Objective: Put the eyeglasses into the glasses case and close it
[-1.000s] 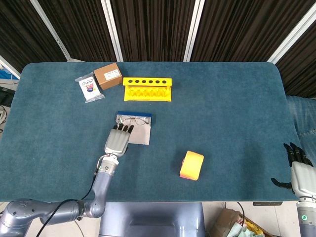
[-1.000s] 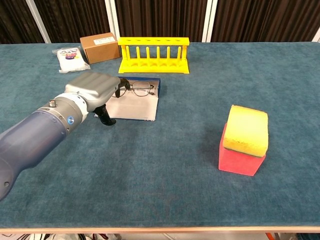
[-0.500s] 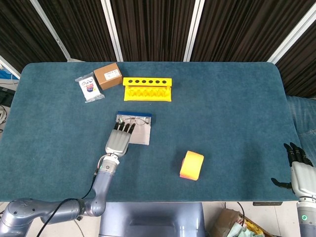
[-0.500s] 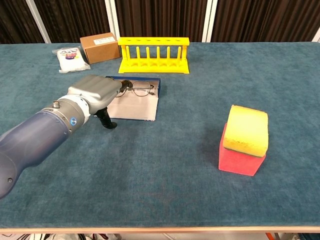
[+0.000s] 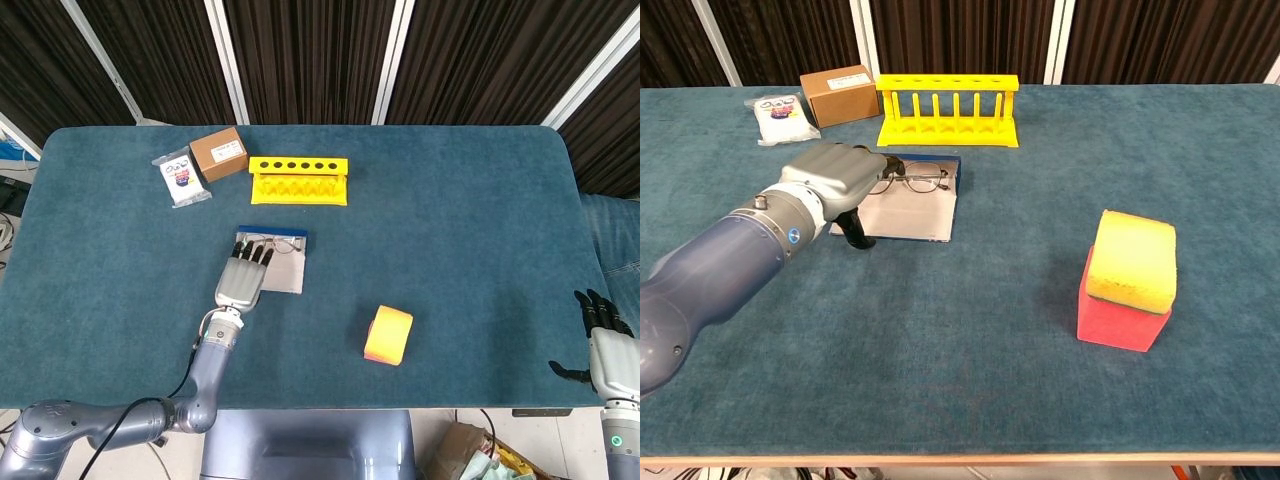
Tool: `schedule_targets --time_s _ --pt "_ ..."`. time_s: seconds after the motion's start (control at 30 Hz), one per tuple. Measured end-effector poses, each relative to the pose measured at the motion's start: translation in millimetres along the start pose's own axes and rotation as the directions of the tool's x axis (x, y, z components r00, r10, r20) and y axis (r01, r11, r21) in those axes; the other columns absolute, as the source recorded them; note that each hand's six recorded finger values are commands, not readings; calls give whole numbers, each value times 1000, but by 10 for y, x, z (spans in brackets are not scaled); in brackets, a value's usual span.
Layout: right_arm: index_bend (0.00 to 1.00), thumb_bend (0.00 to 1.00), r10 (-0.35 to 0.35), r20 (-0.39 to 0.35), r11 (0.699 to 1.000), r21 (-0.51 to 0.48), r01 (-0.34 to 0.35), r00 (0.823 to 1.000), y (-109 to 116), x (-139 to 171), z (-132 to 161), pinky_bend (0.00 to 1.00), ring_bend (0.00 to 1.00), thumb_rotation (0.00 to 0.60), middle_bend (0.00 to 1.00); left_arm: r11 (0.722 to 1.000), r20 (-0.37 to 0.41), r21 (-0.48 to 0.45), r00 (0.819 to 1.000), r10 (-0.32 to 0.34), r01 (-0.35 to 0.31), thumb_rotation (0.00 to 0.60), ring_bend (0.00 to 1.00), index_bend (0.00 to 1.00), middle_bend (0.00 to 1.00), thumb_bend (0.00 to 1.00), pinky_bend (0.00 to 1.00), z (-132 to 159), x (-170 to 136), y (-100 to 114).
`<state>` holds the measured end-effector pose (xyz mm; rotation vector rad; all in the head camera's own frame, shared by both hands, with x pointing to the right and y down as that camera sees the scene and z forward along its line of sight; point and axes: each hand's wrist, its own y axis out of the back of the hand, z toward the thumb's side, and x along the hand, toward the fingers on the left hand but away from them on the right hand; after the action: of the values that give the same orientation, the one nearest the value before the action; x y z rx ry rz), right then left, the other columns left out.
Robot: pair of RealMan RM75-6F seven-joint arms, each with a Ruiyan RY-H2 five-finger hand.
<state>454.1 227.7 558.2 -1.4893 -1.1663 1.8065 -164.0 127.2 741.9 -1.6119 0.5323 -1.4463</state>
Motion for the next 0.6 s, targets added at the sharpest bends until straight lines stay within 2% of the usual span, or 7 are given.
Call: schedule_targets --time_s 0.6 --pt "0 0 0 1 1000 0 0 1000 -2 -3 0 211 0 600 0 1000 -11 2 1000 -19 19 600 75 158 181 190 127 12 45 -57"
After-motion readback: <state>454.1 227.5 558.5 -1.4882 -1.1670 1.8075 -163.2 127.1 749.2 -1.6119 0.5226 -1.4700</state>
